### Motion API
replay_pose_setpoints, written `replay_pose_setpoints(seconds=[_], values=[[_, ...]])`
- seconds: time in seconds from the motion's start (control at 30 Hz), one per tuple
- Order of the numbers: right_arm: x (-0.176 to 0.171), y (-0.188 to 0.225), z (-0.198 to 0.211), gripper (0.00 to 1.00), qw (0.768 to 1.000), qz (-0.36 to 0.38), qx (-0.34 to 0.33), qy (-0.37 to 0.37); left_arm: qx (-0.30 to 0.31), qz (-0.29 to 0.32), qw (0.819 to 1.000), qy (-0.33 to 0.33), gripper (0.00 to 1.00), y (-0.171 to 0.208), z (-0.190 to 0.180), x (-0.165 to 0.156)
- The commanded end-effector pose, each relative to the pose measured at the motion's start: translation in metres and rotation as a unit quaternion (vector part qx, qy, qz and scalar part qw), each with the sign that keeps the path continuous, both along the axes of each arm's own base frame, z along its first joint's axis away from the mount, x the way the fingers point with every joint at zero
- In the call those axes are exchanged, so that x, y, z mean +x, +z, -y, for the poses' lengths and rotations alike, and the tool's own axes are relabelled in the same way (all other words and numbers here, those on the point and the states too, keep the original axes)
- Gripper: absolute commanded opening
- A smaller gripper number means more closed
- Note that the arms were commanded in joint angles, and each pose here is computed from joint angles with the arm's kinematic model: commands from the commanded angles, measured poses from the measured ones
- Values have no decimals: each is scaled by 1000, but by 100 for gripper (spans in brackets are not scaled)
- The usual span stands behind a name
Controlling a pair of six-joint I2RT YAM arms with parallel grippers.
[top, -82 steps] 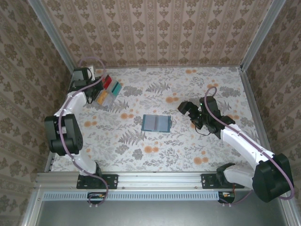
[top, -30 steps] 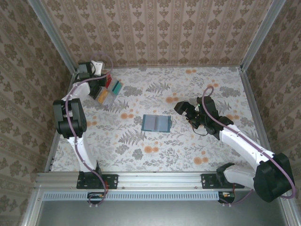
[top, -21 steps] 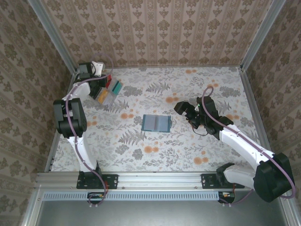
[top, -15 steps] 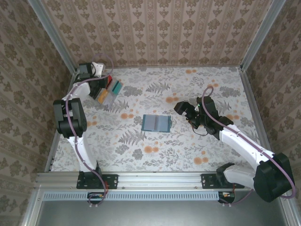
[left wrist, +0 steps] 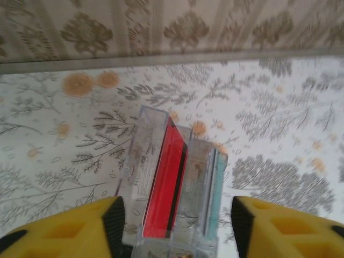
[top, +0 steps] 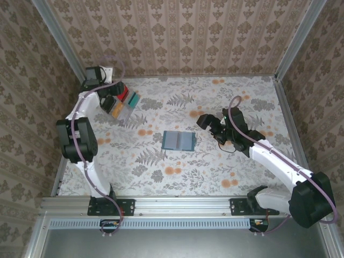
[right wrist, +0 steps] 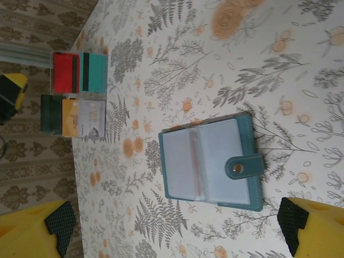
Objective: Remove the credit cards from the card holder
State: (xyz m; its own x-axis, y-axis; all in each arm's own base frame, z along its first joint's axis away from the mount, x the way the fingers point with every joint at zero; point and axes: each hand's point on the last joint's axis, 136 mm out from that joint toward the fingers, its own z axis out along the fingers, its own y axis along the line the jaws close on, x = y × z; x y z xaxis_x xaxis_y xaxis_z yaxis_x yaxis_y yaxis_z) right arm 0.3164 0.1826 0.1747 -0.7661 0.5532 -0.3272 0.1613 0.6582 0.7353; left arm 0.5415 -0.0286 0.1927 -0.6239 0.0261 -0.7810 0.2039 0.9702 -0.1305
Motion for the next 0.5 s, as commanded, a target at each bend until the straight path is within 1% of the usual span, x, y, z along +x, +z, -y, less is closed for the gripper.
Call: replay_pose_setpoints(seconds=[0.0, 0.03, 0.1, 0.2, 0.23, 0.27, 0.37, 0.47], values=[[1, 5, -7, 100, 999, 8, -43, 21, -21, -3, 998, 54, 65, 37, -3, -24], [2, 5, -10, 99, 998, 8, -55, 27, -25, -6, 998, 63, 67, 39, -4, -30], [2, 2, -20, 99, 995, 7, -86, 44, -36, -7, 997, 75, 75, 45, -3, -47], [1, -4, -39, 98, 988, 4, -139, 72, -53, -10, 992, 112, 89, 47, -11, -73], [1, -4, -45, 98, 985, 5, -151, 79, -61, -14, 991, 120, 91, 46, -14, -80], [2, -16, -53, 98, 981, -8, -172, 91, -77, -22, 988, 129, 92, 44, -18, -90], [2, -29, -78, 97, 970, -16, -211, 118, -117, -32, 982, 148, 96, 40, -27, -112], [3, -46, -100, 95, 960, -29, -239, 140, -131, -39, 976, 167, 98, 37, -35, -134]])
